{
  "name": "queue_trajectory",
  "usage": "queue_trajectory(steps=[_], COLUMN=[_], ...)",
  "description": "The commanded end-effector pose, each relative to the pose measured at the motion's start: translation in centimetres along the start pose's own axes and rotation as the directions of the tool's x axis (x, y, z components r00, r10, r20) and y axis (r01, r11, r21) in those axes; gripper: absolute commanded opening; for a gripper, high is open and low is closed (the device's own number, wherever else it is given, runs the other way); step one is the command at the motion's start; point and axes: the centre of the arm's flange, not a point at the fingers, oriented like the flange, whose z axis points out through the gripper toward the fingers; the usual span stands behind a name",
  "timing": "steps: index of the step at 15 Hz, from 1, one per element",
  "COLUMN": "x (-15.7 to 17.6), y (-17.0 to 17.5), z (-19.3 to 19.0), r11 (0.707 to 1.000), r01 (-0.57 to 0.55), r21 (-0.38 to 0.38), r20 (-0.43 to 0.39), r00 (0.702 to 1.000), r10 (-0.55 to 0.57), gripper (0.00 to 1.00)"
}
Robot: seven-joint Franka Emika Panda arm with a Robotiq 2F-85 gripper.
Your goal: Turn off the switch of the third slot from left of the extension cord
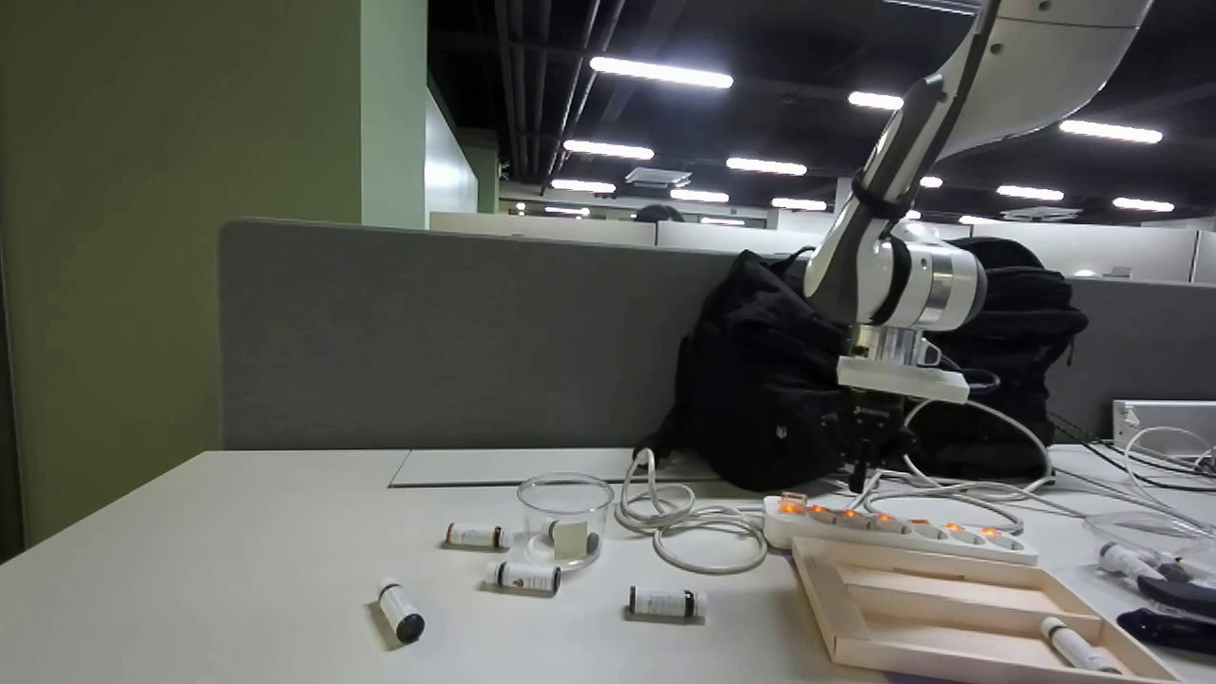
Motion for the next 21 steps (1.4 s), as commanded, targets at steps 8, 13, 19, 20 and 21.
queue_trajectory(steps=[8,13,19,20,21], x=[1.4,1.2,-0.1,-0.2,-0.3], y=[-1.1,-1.1,-1.9,-2.1,-2.4], z=[2.2,3.0,4.5,4.5,4.5], r11=[0.999,0.999,0.995,0.994,0.992], r01=[-0.029,-0.023,0.039,0.054,0.07], r21=[-0.023,-0.032,-0.087,-0.094,-0.104], r20=[0.09,0.099,0.103,0.099,0.099], r00=[0.996,0.995,0.994,0.994,0.993], r10=[0.031,0.026,-0.03,-0.045,-0.059], gripper=[0.0,0.0,0.0,0.0,0.0])
